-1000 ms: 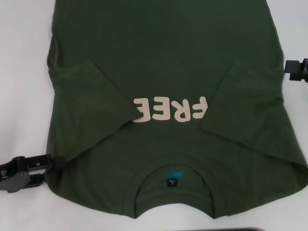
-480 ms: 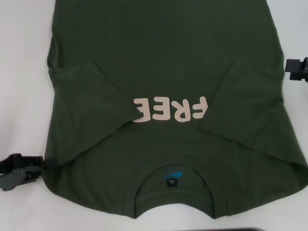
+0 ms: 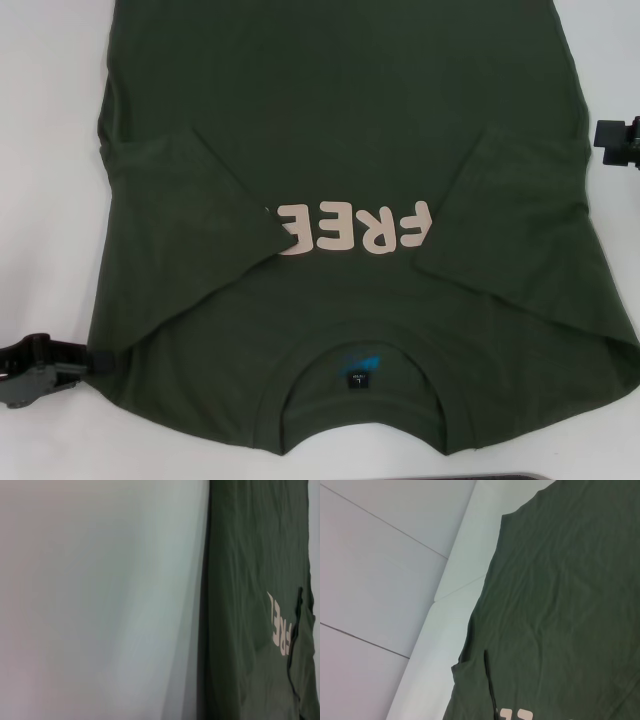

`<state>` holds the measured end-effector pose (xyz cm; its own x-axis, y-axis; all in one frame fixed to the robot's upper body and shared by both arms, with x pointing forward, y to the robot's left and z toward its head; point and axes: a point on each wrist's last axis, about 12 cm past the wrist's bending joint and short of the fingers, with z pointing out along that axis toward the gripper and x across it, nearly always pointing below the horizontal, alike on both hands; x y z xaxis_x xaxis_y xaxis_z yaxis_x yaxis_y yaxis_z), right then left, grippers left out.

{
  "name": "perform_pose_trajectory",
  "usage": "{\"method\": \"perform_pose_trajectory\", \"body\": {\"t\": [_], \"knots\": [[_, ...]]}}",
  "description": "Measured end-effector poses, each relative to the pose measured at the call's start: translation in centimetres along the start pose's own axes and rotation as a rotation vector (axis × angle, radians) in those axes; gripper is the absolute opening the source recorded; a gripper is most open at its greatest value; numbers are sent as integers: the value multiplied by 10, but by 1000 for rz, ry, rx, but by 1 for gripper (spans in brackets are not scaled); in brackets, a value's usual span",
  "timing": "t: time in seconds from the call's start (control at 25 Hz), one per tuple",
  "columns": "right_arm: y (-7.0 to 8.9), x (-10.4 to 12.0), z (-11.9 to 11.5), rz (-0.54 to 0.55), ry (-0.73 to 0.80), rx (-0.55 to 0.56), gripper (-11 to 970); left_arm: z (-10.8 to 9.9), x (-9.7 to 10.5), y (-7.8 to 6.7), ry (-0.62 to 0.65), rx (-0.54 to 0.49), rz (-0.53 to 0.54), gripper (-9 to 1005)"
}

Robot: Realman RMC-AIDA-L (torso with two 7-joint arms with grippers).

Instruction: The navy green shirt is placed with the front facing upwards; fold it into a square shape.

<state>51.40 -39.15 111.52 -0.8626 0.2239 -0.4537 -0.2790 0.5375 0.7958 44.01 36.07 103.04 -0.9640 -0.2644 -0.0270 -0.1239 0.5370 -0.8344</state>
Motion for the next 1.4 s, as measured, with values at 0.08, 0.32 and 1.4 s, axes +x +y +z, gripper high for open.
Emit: {"method": "perform_pose_trajectory", "body": {"t": [0.08, 0.32, 1.4], "knots": [[0, 0, 0, 0, 5, 1, 833, -1, -1, -1, 7, 6, 5, 82], [-5, 6, -7, 15, 53, 47, 834, -3, -3, -7, 37, 27, 20, 49], [-18, 55, -42, 140, 372, 197, 833, -3, -15, -15, 21, 26, 27, 52]]}}
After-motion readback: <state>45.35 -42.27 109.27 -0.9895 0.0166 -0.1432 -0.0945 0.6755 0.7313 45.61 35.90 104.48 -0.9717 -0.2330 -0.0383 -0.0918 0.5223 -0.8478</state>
